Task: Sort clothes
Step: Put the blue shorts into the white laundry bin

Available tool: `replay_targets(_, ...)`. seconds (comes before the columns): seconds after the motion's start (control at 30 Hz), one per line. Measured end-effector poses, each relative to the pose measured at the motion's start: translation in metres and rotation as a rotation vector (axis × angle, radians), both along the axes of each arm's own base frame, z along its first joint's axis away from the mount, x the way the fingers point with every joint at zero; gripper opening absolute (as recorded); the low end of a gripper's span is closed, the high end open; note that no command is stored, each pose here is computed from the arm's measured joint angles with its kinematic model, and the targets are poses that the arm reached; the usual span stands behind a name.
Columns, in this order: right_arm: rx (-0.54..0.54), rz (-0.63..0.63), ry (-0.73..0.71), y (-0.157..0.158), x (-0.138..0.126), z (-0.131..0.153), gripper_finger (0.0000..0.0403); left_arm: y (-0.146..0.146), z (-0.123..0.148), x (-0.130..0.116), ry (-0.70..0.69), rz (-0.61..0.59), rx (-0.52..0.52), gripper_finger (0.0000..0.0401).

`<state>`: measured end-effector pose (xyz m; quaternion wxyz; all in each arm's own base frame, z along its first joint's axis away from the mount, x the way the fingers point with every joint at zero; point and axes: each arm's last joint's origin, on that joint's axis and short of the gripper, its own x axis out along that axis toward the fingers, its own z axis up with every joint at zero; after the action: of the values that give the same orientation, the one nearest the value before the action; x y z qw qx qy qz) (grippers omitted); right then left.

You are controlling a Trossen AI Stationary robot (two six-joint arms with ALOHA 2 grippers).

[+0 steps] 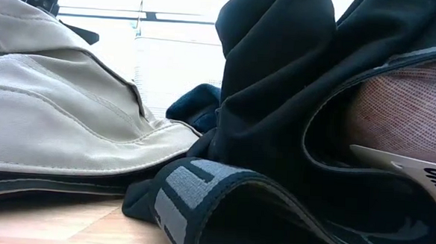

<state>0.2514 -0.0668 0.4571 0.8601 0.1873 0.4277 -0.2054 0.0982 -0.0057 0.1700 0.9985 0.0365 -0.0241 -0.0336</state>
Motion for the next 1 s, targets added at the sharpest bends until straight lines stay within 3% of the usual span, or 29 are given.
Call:
replay_targets(0.23, 0.048, 0.011, 0.041, 0.02, -0.013, 0.002, 0.0088, 0.0, 0.0, 0.0, 0.0, 0.0, 0.0, 0.0005)
replay_targets(0.53, 0.104, 0.081, 0.039, 0.059, -0.008, 0.001, 0.0177, 0.0, 0.0, 0.0, 0.0, 0.0, 0.0, 0.0005)
replay_targets(0.8, 0.083, 0.25, 0.088, 0.096, 0.005, -0.008, 0.0193, 0.0, 0.0, 0.0, 0.0, 0.0, 0.0, 0.0005)
replay_targets(1.0, -0.029, 0.399, 0.172, 0.124, 0.026, -0.027, 0.0191, 0.0, 0.0, 0.0, 0.0, 0.0, 0.0, 0.0005)
